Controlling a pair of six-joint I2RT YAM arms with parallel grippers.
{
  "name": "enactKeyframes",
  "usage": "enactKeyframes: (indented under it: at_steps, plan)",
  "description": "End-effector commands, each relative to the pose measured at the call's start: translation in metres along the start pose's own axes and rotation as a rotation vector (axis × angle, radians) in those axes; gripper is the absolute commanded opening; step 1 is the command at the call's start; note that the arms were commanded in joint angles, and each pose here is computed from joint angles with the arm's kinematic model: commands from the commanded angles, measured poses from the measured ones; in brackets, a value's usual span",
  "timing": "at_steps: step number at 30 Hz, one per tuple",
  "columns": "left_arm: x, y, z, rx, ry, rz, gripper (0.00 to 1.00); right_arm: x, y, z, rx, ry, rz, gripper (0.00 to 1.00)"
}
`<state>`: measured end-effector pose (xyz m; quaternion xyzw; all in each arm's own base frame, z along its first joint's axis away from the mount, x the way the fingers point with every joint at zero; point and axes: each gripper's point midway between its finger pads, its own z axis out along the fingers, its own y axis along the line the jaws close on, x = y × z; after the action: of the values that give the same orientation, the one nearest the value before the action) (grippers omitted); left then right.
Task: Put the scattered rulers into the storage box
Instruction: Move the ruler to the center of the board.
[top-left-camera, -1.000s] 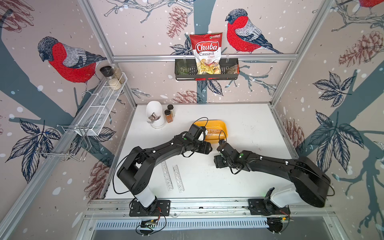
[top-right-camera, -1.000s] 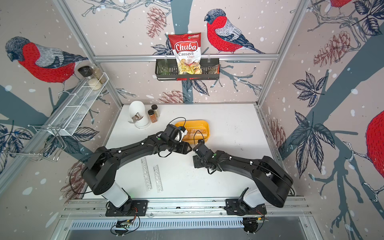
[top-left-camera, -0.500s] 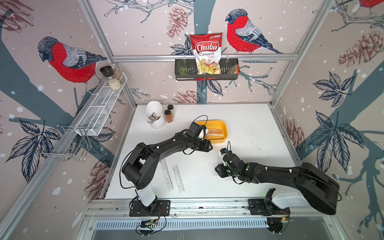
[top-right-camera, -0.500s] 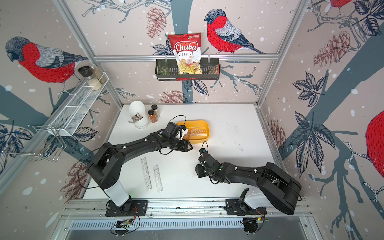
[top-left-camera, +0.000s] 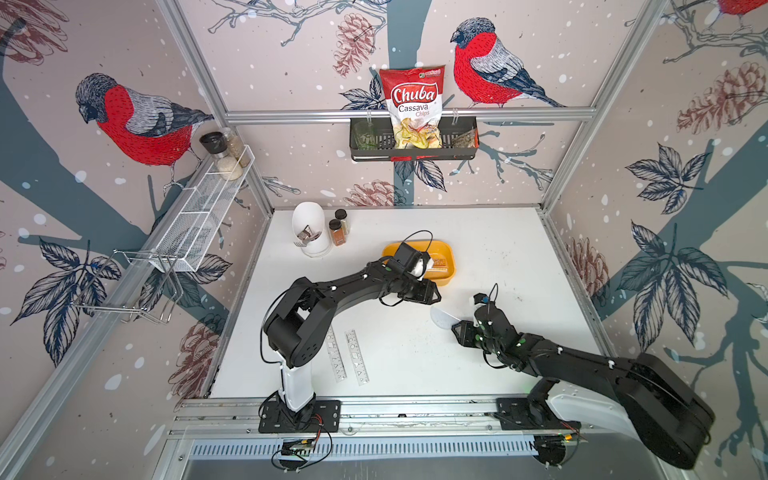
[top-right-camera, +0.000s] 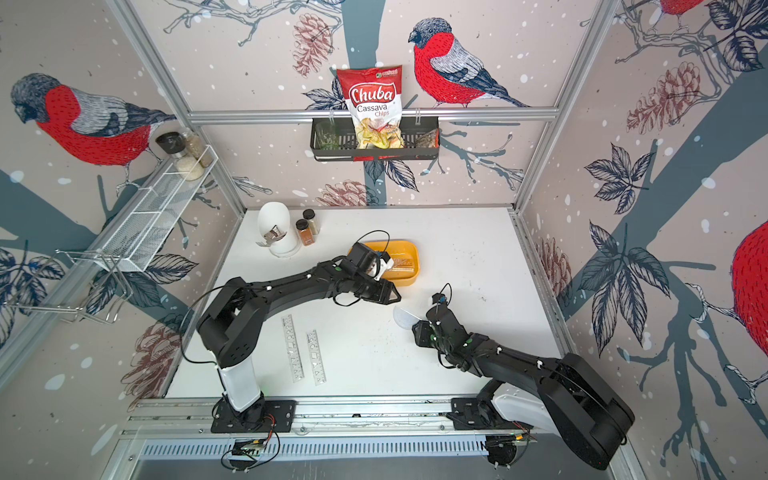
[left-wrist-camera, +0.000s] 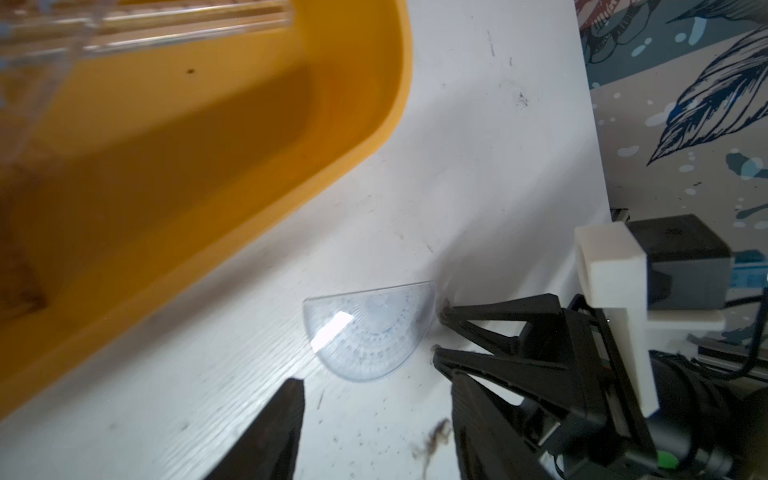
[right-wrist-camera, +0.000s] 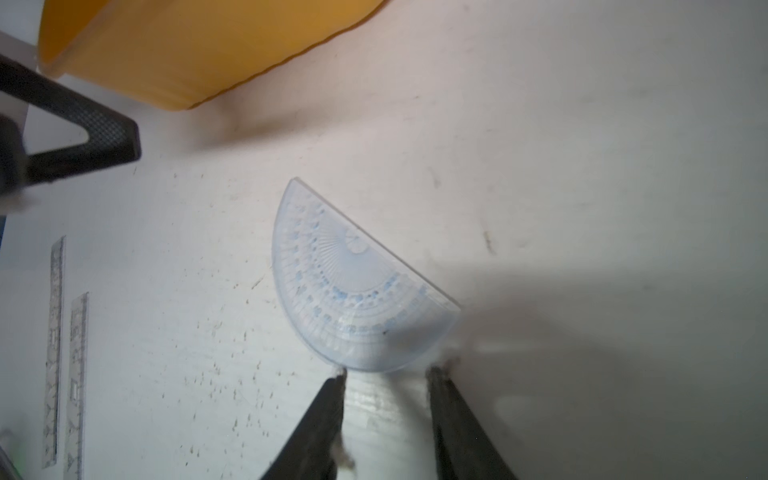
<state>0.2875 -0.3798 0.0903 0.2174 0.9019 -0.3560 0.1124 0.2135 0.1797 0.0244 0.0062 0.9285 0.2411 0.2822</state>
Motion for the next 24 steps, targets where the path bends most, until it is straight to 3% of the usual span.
enactKeyframes:
  at_steps: [1,6,10,24]
  plan:
    - [-0.001,-0.008,0.017,0.015,0.051,0.023,0.57,-0.004,-0.006,-0.002,-0.015,-0.018,0.043,0.41]
    - [0.002,-0.012,0.042,-0.022,0.13,0.068,0.54,-0.007,0.006,-0.011,-0.112,-0.046,0.047,0.43]
    - [0.017,0.004,0.052,-0.068,0.167,0.055,0.54,-0.008,0.013,-0.018,-0.181,-0.07,0.061,0.44]
    - [0.058,0.031,0.056,-0.115,0.25,0.024,0.52,-0.012,0.014,-0.012,-0.264,-0.08,0.088,0.42]
